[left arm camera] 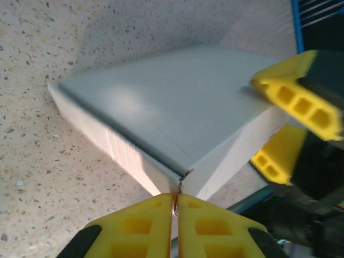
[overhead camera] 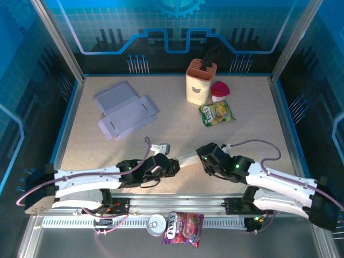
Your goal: Fold the paper box
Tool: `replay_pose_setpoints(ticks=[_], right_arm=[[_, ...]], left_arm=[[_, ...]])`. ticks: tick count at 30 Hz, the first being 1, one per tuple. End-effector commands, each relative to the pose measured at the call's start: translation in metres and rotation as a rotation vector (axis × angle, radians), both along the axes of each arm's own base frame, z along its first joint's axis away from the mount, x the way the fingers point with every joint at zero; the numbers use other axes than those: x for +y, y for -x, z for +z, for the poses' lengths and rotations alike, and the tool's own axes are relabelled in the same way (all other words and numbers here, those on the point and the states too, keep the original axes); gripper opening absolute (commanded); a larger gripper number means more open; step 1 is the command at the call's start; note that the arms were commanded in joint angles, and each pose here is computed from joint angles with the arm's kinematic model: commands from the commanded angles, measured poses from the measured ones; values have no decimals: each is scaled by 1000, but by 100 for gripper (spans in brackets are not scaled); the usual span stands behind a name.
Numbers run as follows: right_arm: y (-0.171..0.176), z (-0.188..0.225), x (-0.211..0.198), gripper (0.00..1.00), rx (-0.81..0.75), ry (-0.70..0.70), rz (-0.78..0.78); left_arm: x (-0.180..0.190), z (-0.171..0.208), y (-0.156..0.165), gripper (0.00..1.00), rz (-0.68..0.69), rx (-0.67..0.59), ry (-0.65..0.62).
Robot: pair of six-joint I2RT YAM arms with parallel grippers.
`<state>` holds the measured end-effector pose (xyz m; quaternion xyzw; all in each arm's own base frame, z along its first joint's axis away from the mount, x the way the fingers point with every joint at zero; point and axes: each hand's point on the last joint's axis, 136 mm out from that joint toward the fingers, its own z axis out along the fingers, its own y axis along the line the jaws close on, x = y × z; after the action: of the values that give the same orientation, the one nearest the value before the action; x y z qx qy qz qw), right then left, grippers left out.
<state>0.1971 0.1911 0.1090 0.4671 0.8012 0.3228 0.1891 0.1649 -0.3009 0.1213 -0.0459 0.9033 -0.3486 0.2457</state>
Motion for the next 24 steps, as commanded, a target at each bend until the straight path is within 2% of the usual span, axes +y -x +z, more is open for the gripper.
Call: replay_pose_setpoints(ticks=[1, 4, 7, 12, 15, 18, 22, 24], right_arm=[[3, -3, -21, 48, -33, 26, -29], [8, -15, -32, 55, -32, 40, -37], [21, -37, -36, 64, 44, 46, -13], [33, -37, -51, 66, 73, 111, 9], [30, -23, -61, 66, 22, 158, 12], [17, 1, -67, 64, -93, 247, 61], [-2, 40, -54, 60, -271, 362, 264], [-6, 55, -48, 58, -312, 412, 348]], left_arm=[[-18, 2, -2, 15, -72, -64, -43], [-29, -8, -2, 21, -85, -58, -66], [-31, -20, -1, 27, -80, -29, -80], [-23, -16, 1, 40, -36, -3, -26], [-11, -20, -3, 49, 29, 55, -12], [-1, -36, -5, 50, 97, 156, 1], [2, -56, -11, 52, 138, 230, 28], [-6, -60, -15, 52, 135, 249, 52]])
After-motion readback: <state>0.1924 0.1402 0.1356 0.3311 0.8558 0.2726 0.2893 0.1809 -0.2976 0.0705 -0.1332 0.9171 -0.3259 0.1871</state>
